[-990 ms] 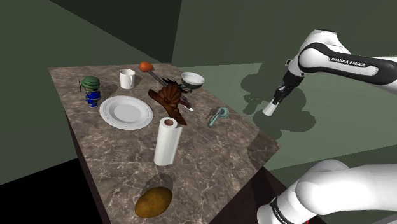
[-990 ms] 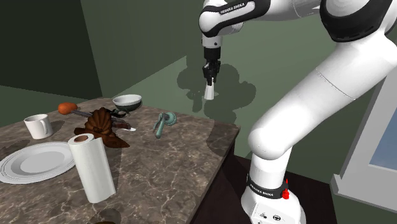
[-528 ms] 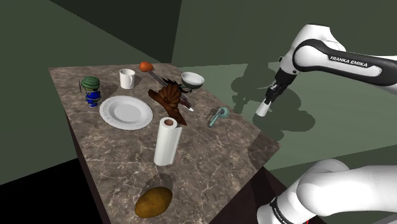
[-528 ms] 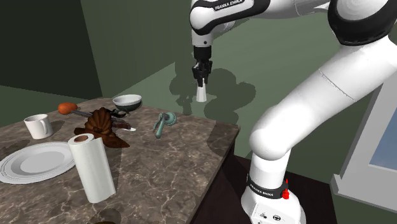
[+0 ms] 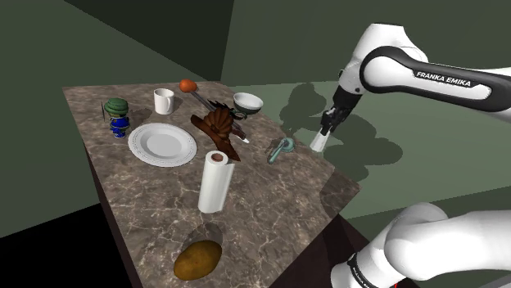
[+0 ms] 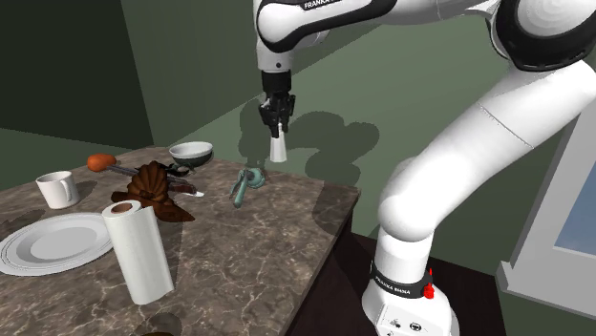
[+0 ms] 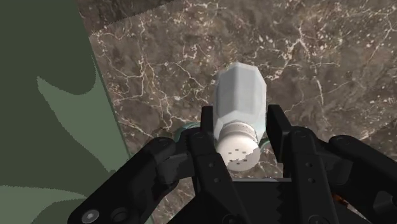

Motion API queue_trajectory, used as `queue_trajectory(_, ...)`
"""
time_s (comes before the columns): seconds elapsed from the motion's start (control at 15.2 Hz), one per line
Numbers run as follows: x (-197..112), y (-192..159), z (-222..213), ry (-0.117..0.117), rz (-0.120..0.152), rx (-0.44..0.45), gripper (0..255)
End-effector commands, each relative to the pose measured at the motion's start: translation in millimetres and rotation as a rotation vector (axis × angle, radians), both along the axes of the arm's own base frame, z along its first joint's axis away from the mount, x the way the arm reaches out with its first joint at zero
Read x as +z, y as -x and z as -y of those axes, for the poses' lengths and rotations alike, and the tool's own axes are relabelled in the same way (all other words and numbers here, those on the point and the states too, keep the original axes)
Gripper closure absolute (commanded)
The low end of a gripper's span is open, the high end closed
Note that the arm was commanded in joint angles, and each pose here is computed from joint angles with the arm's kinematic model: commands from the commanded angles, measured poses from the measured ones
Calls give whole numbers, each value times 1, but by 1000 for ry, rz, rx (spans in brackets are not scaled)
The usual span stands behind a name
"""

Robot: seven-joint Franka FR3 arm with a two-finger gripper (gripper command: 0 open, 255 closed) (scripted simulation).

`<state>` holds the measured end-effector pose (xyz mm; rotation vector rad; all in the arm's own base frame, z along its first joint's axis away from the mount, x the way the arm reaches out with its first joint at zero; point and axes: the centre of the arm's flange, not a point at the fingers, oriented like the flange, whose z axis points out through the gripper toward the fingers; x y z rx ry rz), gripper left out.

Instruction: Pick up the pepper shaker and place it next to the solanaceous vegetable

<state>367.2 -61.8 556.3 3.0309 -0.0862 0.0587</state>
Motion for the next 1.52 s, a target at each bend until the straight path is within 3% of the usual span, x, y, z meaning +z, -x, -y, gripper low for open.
queue_trajectory(0.0,2,-4,-26,0,1,-2,255)
queue_trajectory(1.45,3,-75,-308,0,1,-2,255)
